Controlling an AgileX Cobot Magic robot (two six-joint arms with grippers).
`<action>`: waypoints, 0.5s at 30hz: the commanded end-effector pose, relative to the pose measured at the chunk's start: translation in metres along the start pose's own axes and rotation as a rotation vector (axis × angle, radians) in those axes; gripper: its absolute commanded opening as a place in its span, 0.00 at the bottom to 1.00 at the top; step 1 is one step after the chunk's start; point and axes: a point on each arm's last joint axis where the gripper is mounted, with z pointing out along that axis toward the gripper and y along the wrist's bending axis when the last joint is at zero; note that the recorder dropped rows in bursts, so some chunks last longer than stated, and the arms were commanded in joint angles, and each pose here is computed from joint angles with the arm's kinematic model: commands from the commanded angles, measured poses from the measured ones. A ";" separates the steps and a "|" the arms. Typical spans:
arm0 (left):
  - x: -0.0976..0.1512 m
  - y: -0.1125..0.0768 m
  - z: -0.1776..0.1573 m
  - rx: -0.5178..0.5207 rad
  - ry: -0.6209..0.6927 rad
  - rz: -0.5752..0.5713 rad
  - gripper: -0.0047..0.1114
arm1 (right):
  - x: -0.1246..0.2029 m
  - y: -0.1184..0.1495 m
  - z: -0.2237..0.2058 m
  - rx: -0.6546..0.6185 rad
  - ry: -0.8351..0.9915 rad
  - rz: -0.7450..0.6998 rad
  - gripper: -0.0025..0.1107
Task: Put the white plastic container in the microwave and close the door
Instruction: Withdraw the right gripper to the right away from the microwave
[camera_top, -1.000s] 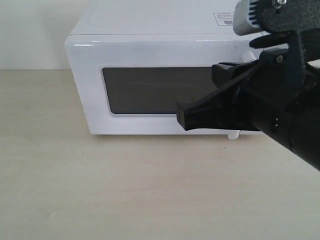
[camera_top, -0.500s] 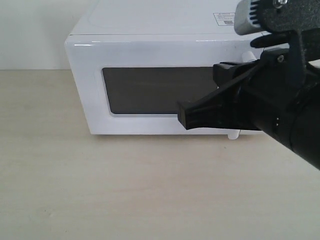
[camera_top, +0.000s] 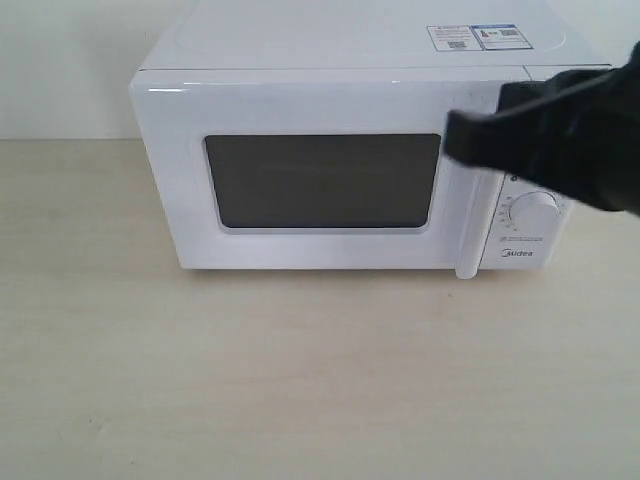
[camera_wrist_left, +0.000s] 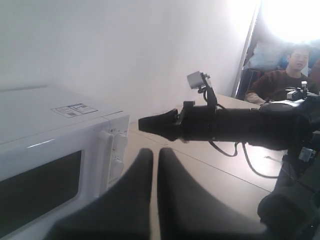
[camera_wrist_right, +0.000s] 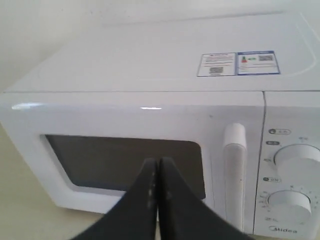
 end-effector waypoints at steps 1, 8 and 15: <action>0.000 0.001 0.000 -0.004 -0.007 0.004 0.08 | -0.019 -0.034 -0.011 0.015 -0.049 0.110 0.02; 0.000 0.001 0.000 -0.004 -0.007 0.004 0.08 | -0.009 -0.083 -0.041 0.085 -0.171 0.165 0.02; 0.000 0.001 0.000 -0.004 -0.007 0.004 0.08 | 0.035 -0.110 -0.084 0.177 -0.315 0.193 0.02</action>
